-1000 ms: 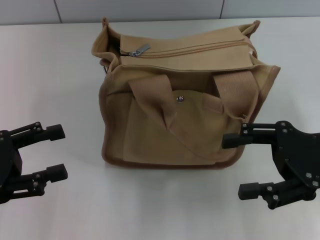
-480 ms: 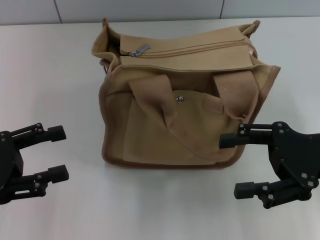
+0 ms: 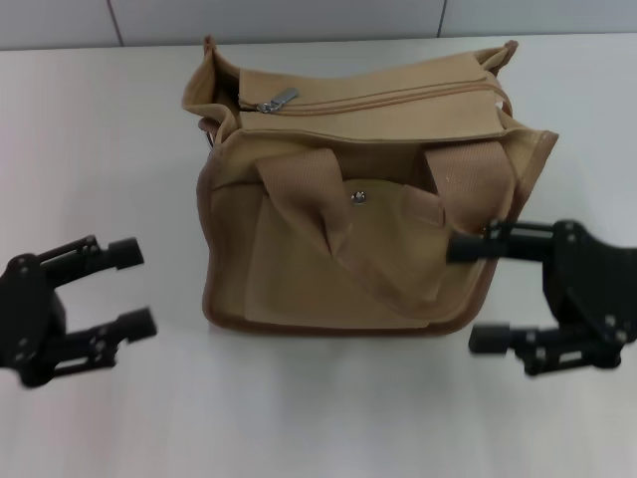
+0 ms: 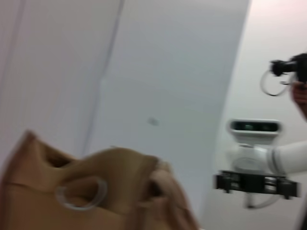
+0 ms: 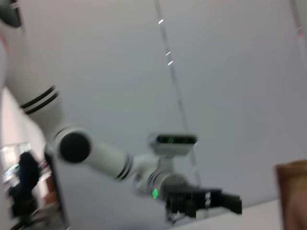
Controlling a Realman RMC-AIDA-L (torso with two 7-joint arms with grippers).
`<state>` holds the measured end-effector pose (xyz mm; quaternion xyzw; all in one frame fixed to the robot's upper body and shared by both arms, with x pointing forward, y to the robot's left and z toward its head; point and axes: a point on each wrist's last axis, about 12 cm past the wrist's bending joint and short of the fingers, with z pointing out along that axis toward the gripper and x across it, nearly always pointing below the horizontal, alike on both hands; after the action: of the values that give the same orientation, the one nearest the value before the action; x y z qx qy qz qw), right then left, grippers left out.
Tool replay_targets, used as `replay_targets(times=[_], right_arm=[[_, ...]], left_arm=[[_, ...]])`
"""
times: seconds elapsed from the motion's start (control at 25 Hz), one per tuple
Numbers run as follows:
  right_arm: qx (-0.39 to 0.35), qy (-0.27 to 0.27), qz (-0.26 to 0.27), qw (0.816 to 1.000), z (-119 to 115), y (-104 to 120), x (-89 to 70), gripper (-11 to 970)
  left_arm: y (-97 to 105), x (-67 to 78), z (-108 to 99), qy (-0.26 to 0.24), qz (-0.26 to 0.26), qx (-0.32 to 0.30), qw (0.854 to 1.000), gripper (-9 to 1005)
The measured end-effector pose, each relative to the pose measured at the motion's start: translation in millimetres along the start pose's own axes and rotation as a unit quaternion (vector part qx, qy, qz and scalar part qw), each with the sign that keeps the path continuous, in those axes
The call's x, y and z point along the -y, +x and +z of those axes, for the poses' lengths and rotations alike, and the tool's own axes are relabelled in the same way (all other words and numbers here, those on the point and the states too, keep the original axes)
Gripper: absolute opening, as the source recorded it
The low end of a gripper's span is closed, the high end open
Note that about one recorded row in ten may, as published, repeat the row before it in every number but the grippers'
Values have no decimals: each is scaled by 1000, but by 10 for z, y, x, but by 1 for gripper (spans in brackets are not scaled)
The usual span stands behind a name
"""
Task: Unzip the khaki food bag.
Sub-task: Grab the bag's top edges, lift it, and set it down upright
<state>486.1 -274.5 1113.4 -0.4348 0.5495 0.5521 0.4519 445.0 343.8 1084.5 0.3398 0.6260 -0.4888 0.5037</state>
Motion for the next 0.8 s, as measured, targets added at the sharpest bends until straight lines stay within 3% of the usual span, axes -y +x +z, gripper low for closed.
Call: replay_targets(times=[0.36,0.8], right_arm=[[35,41,4,999,-101,18,-6,824],[37,46,7,998,-102,29,-2,824]], left_arm=[[244,-35,249,-89,27,28,995,803],[502,-155,619,-127,51,-8,990,801]])
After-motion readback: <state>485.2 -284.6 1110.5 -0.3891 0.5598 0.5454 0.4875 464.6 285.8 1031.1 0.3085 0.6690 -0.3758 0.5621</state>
